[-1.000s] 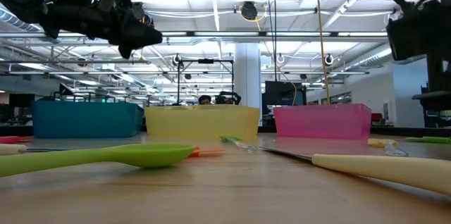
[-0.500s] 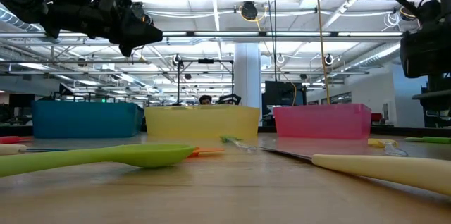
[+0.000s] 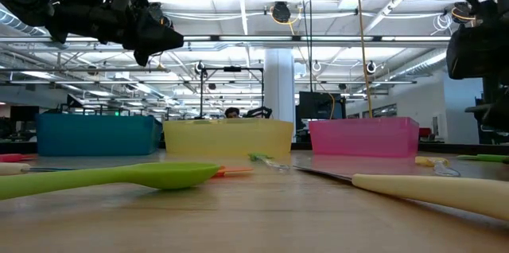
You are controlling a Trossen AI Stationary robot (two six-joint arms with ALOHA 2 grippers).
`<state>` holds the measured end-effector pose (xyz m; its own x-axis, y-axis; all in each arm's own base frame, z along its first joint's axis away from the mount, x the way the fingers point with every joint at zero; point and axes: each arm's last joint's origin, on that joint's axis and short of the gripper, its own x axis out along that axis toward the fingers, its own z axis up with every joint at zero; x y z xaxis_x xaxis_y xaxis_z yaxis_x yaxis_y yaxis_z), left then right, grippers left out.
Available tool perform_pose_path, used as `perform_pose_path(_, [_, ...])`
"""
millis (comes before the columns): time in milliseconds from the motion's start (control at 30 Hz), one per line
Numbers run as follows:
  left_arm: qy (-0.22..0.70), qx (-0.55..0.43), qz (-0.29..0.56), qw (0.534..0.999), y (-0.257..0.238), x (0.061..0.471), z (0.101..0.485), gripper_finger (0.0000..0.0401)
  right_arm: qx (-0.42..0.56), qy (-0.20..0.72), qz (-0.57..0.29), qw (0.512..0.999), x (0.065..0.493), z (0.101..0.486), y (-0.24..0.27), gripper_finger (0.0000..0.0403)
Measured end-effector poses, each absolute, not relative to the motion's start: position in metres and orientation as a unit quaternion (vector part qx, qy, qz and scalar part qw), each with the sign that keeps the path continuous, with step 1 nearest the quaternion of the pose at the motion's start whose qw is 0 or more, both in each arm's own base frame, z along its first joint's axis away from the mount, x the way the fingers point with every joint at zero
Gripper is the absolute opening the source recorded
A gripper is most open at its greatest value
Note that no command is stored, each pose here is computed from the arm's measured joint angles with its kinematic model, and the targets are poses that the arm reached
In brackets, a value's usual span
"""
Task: Pick & Place Kitchen Items
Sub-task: Put the wooden serving spoon into the blue bin
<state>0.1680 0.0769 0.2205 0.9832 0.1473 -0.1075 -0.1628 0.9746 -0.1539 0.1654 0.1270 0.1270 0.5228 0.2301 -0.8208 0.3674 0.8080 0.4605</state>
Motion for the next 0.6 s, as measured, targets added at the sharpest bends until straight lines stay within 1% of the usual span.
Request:
perform_pose_path(133, [0.048,-0.081,0.078,0.992,0.077,0.168,0.221,0.0086,0.278,0.464,-0.052,0.839,0.167,0.127,0.125,0.0013])
perform_pose_path(433, [0.048,-0.081,0.078,0.993,0.077,0.168,0.221,0.0086,0.201,0.406,-0.056,0.890,0.175,0.131,0.120,0.0003])
perform_pose_path(600, [0.048,-0.080,0.078,0.993,0.077,0.168,0.221,0.0086,0.162,0.383,-0.063,0.907,0.182,0.133,0.113,0.0003])
